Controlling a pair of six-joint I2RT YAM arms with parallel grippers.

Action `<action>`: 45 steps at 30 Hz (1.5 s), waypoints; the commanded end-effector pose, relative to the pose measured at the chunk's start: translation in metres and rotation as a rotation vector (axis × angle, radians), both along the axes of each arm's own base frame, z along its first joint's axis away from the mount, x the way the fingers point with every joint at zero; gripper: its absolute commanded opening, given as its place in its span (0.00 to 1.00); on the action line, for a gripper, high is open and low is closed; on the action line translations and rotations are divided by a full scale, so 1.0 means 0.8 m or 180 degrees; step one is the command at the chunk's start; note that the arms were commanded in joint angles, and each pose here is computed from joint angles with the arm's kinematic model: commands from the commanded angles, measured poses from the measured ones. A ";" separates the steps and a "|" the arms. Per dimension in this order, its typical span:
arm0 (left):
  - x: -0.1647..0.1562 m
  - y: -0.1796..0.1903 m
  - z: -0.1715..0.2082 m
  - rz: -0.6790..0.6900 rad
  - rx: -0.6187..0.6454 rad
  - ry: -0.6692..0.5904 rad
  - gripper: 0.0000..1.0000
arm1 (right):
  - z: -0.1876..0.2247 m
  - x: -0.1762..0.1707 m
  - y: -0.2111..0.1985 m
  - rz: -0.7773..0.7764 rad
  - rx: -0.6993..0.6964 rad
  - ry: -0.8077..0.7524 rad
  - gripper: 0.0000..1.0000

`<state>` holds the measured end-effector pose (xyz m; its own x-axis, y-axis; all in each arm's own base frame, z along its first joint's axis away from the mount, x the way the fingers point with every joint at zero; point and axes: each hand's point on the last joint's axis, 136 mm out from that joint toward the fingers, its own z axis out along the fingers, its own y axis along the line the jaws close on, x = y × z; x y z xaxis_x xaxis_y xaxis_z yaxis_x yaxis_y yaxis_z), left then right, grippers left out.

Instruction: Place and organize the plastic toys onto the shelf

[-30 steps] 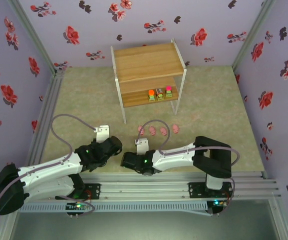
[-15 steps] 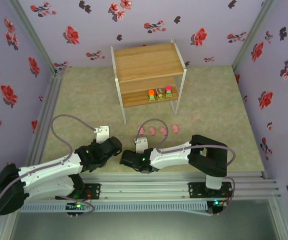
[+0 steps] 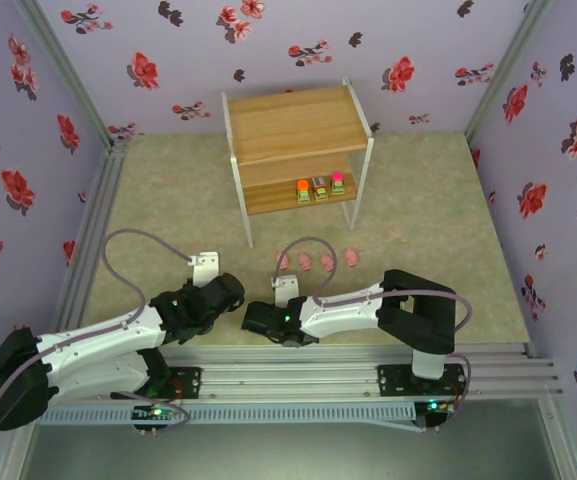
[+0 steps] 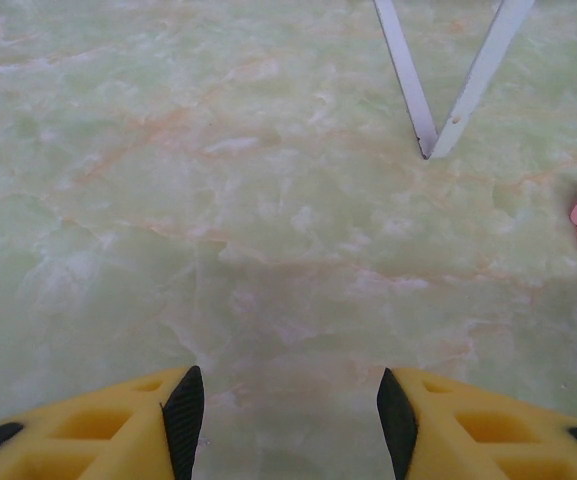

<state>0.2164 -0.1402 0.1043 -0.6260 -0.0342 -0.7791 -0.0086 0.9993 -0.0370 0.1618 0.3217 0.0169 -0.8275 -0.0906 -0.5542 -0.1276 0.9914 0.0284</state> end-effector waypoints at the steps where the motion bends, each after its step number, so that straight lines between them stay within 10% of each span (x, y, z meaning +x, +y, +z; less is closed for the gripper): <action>1: 0.002 0.004 0.000 0.0043 -0.0008 -0.0032 0.53 | 0.008 0.009 -0.004 -0.0054 -0.0059 -0.0104 0.43; 28: 0.002 -0.003 -0.003 -0.0039 -0.0032 0.0025 0.54 | 0.003 0.018 -0.014 -0.0144 0.0021 -0.0093 0.29; 45: 0.000 -0.031 -0.008 -0.0378 -0.0157 0.0123 0.57 | 0.096 0.049 -0.053 -0.0027 -0.0034 -0.0566 0.27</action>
